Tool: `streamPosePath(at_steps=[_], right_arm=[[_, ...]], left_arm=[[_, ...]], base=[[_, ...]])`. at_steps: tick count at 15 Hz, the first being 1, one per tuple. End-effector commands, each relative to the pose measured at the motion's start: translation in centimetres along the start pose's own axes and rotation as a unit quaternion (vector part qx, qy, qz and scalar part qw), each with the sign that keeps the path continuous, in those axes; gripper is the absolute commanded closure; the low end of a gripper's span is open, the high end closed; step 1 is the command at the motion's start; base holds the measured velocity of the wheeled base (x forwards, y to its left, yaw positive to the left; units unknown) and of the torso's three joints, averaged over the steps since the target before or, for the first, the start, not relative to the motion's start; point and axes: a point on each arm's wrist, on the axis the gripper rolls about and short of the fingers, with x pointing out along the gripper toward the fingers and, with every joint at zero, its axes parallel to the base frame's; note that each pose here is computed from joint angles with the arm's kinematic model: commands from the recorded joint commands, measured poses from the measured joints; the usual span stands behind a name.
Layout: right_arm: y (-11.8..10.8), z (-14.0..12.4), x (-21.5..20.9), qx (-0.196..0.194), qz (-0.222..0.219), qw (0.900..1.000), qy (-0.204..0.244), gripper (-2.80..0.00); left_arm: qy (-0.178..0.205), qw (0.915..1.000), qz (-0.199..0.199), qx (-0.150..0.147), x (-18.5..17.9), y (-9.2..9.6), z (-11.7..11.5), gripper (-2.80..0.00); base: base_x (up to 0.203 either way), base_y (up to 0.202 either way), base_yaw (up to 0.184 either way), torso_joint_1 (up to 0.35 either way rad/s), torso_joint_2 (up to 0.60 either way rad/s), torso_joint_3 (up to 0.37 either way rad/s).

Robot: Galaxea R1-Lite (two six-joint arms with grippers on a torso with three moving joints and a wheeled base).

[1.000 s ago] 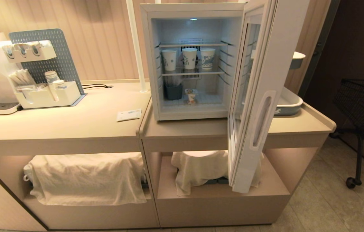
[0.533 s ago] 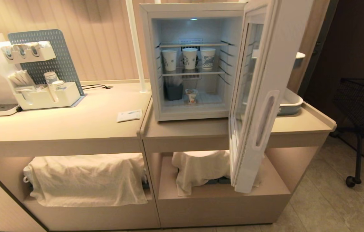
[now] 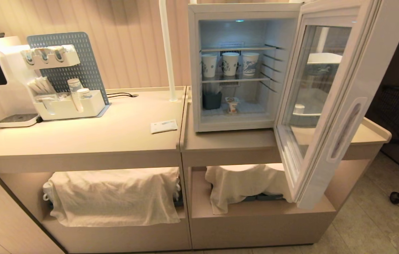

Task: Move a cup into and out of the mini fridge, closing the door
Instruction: Close the freezer door

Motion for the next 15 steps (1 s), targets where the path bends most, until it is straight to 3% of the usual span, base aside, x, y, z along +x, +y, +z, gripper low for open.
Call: streamPosePath(at_steps=[1, 15], right_arm=[[0.0, -0.26, 0.06, 0.001, 0.0, 1.0, 0.004, 0.0], [0.0, -0.22, 0.06, -0.003, 0.0, 1.0, 0.003, 0.0]], left_arm=[[0.0, 1.0, 0.001, 0.0, 0.0, 0.0, 0.0, 0.0], [0.001, 1.0, -0.001, 0.004, 0.0, -0.01, -0.03, 0.0]], base=[[0.0, 0.189, -0.001, 0.007, 0.01, 0.002], [0.0, 0.19, 0.0, 0.002, 0.0, 0.003]])
